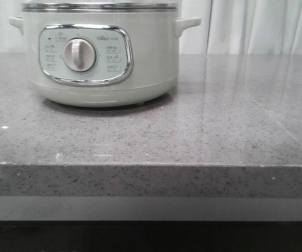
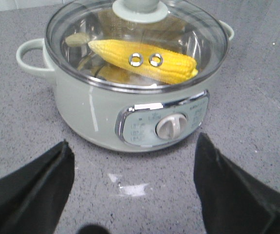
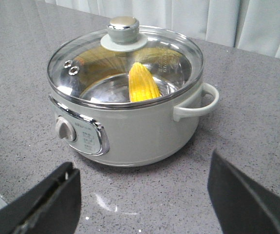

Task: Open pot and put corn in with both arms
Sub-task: 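Release the lid knob and raise the left gripper away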

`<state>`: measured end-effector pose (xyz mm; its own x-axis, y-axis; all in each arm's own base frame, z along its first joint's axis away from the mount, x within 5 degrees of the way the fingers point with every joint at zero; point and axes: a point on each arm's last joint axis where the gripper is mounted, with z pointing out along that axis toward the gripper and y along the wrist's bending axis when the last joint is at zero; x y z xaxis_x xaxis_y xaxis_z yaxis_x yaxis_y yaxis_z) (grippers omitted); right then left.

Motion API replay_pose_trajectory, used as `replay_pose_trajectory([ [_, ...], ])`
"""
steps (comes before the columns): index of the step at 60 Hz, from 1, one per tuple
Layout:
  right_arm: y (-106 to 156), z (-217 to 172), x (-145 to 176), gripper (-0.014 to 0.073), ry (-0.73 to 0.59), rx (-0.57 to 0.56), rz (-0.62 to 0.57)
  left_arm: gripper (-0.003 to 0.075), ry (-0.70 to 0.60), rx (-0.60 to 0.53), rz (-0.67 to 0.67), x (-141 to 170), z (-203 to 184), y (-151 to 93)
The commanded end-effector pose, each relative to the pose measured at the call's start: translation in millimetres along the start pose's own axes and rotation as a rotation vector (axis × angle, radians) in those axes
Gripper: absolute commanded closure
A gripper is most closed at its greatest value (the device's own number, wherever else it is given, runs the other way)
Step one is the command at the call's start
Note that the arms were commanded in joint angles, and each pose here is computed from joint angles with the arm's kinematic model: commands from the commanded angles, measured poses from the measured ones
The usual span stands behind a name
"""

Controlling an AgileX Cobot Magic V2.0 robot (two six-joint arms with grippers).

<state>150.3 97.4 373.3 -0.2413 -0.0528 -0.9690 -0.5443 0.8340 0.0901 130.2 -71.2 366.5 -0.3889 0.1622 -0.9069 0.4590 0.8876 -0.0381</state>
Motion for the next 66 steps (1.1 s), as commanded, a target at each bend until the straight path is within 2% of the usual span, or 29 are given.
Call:
replay_pose_trajectory([
  [1,-0.1,-5.5,-16.1,0.0044,-0.106,0.007,-0.014,0.0208,-0.106,0.017,-0.018,-8.3,-8.4,-1.5],
  [18,0.0,-5.4,-15.1,0.0047,-0.094,0.006,-0.014,0.0208,-0.104,0.017,-0.018,-5.1,-5.8,-1.4],
  [22,0.0,-5.4,-14.9,0.0077,-0.092,0.006,-0.014,0.0213,-0.109,0.017,-0.018,-5.5,-5.9,-1.4],
  [28,0.0,-5.3,-14.4,0.021,-0.087,0.006,-0.014,0.0289,-0.111,0.017,-0.018,-5.7,-5.9,-1.5],
  [36,0.0,-5.3,-14.3,0.0452,-0.086,0.006,-0.014,0.0459,-0.111,0.017,-0.018,-5.7,-5.9,-1.5],
  [47,0.0,-5.3,-14.3,0.0693,-0.086,0.006,-0.014,0.0669,-0.111,0.017,-0.018,-5.7,-5.9,-1.5],
  [52,0.0,-5.3,-14.3,0.071,-0.086,0.006,-0.014,0.0742,-0.111,0.017,-0.018,-5.7,-5.9,-1.5],
  [66,0.0,-5.3,-14.3,0.0715,-0.086,0.006,-0.014,0.0741,-0.111,0.017,-0.018,-5.7,-5.9,-1.5],
])
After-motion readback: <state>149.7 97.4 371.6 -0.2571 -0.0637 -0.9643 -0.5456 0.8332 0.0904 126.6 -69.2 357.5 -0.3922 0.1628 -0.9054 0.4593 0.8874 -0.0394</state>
